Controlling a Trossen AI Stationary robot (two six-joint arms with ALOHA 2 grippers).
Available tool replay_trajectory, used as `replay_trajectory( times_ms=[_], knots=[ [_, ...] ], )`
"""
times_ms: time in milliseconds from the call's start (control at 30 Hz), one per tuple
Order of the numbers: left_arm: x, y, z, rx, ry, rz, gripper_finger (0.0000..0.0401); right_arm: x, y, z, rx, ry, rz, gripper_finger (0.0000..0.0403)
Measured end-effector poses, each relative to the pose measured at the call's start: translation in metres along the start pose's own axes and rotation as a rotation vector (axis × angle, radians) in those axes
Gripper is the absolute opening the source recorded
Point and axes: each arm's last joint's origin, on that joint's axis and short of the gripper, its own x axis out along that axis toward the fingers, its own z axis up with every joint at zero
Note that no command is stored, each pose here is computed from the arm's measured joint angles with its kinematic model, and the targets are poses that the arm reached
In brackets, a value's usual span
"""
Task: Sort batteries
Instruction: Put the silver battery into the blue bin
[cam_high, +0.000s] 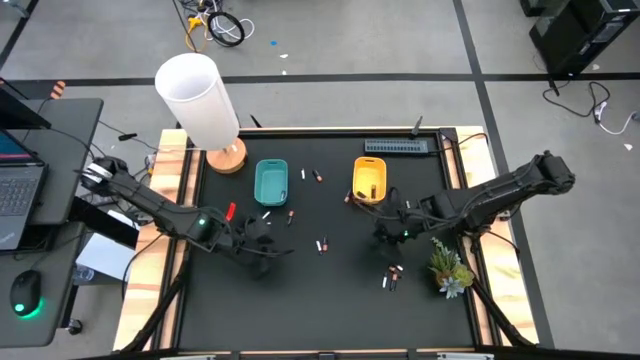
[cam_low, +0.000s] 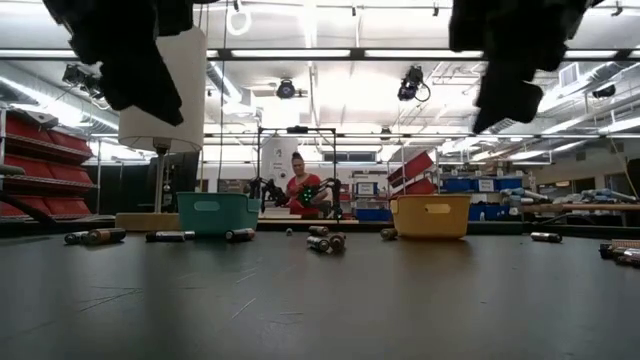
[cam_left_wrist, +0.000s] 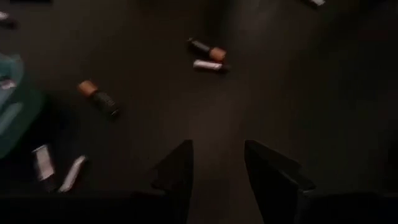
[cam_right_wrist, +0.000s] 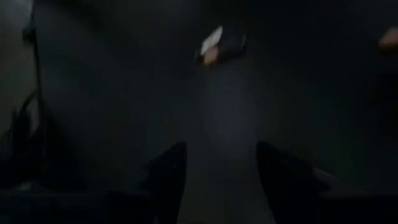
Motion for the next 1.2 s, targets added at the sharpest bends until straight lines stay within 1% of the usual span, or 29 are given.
replay_trajectory(
  times_ms=[67, 133, 167, 233, 300, 367, 467, 600, 667, 733, 800, 967, 1100, 1200],
  knots=[
    [0.006, -0.002, -0.001, -0.015, -0.032, -0.025, 0.0156, -0.001, 0.005, 0.001, 0.002, -0.12, -0.069, 0.0198],
    [0.015, -0.005, 0.001, -0.043, -0.079, -0.047, 0.0157, -0.003, 0.008, 0.004, 0.035, -0.256, -0.149, 0.0194],
    [0.021, -0.007, 0.001, -0.054, -0.093, -0.059, 0.0158, -0.004, 0.01, 0.006, 0.058, -0.314, -0.167, 0.0192],
    [0.033, -0.012, -0.001, -0.066, -0.111, -0.078, 0.0168, -0.005, 0.014, 0.011, 0.089, -0.394, -0.148, 0.019],
    [0.046, -0.017, -0.003, -0.075, -0.126, -0.087, 0.0185, -0.006, 0.017, 0.015, 0.086, -0.433, -0.115, 0.0188],
    [0.061, -0.021, -0.008, -0.067, -0.132, -0.075, 0.0204, -0.007, 0.021, 0.016, 0.061, -0.443, -0.085, 0.0187],
    [0.084, -0.022, -0.014, -0.05, -0.159, -0.028, 0.0228, -0.008, 0.024, 0.013, 0.025, -0.431, -0.077, 0.0187],
    [0.11, -0.026, -0.015, -0.058, -0.196, 0.031, 0.0245, -0.008, 0.027, 0.008, 0.015, -0.415, -0.068, 0.0187],
    [0.119, -0.031, -0.012, -0.035, -0.211, 0.06, 0.0251, -0.009, 0.029, 0.006, 0.004, -0.411, -0.061, 0.0187],
    [0.127, -0.036, -0.008, -0.005, -0.233, 0.091, 0.0257, -0.009, 0.03, 0.004, -0.008, -0.395, -0.054, 0.0187],
    [0.134, -0.042, -0.003, 0.007, -0.243, 0.095, 0.0266, -0.008, 0.03, 0.002, -0.02, -0.372, -0.055, 0.0187],
    [0.152, -0.045, 0.002, 0.075, -0.221, 0.111, 0.0287, -0.008, 0.03, 0.001, -0.037, -0.348, -0.046, 0.0187],
    [0.158, -0.04, 0.007, 0.053, -0.217, 0.126, 0.0289, -0.008, 0.03, 0.0, -0.048, -0.332, -0.036, 0.0187],
    [0.159, -0.033, 0.007, 0.039, -0.206, 0.183, 0.0289, -0.008, 0.03, 0.0, -0.048, -0.328, -0.031, 0.0187]
  ],
)
